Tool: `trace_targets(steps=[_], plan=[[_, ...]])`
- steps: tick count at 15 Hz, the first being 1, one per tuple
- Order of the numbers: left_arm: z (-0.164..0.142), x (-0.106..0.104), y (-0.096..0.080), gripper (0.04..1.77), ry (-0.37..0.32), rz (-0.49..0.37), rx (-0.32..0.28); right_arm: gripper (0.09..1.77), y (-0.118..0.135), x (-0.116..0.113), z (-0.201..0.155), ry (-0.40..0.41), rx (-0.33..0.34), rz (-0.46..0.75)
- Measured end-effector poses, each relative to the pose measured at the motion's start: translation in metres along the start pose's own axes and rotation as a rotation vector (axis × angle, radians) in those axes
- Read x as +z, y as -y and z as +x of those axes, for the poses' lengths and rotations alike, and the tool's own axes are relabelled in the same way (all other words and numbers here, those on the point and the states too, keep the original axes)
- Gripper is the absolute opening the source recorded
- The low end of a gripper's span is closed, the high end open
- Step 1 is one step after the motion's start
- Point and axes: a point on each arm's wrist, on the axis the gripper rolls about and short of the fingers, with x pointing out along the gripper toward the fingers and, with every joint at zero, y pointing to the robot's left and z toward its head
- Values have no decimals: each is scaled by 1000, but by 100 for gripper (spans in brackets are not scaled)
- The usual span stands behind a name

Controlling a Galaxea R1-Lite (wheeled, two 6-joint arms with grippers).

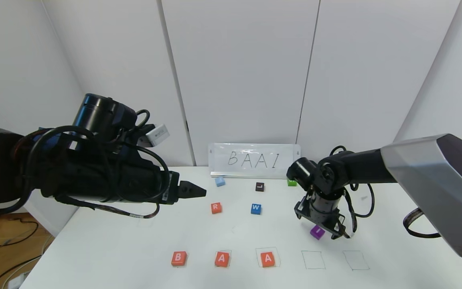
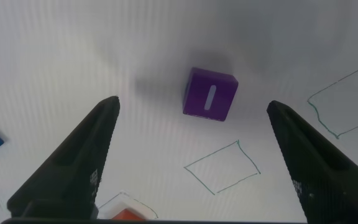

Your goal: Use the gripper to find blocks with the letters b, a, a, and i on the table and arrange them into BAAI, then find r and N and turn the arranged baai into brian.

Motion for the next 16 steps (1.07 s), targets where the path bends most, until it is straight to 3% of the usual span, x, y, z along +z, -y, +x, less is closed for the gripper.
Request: trace_targets(steps=[16], plan=[[2, 0, -1, 172, -7, -1, 3, 171, 5, 7, 16, -40, -26, 30]])
